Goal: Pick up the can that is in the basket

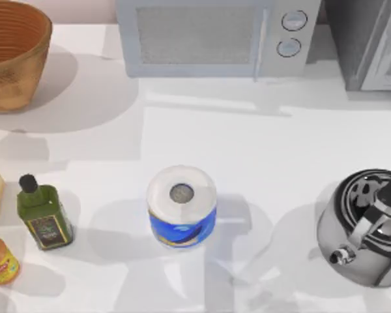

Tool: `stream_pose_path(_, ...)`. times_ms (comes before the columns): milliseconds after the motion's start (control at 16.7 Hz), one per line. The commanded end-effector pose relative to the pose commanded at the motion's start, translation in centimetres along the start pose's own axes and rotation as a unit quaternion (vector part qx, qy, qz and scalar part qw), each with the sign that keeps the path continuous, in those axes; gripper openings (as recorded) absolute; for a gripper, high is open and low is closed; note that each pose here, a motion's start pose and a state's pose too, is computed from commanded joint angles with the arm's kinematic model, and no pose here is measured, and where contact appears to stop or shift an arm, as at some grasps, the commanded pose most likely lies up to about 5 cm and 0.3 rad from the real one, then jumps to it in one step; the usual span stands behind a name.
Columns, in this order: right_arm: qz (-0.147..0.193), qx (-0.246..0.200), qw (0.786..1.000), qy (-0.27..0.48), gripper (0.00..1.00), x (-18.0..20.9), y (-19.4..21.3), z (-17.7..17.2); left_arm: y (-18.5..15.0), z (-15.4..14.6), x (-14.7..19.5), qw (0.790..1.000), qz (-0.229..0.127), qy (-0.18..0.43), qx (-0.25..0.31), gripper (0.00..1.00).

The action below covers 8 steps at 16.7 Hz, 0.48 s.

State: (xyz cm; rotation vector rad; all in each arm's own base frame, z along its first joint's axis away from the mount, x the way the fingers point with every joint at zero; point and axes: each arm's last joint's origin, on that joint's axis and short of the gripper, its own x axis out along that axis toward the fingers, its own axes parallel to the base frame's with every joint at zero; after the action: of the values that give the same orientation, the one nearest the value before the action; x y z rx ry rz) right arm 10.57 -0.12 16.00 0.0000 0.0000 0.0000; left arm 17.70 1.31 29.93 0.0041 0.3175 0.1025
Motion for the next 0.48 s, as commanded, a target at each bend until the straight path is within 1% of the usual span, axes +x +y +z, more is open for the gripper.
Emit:
stream_pose_path(60,0.000,0.000,1.000,0.000,1.00,0.0,0.0,0.0,-0.1,-2.0,-1.3,1.000,-0.005,-0.027,-0.002,0.00)
stream_pose_path(180,0.000,0.000,1.000,0.000,1.00,0.0,0.0,0.0,-0.4,-6.0,-3.0,0.997,-0.015,-0.074,-0.004,0.00)
stream_pose_path(360,0.000,0.000,1.000,0.000,1.00,0.0,0.0,0.0,-0.7,-11.1,-3.4,0.992,-0.032,-0.123,-0.005,0.00)
stream_pose_path(480,0.000,0.000,1.000,0.000,1.00,0.0,0.0,0.0,-0.8,-13.5,-3.0,0.989,-0.041,-0.142,-0.004,0.00)
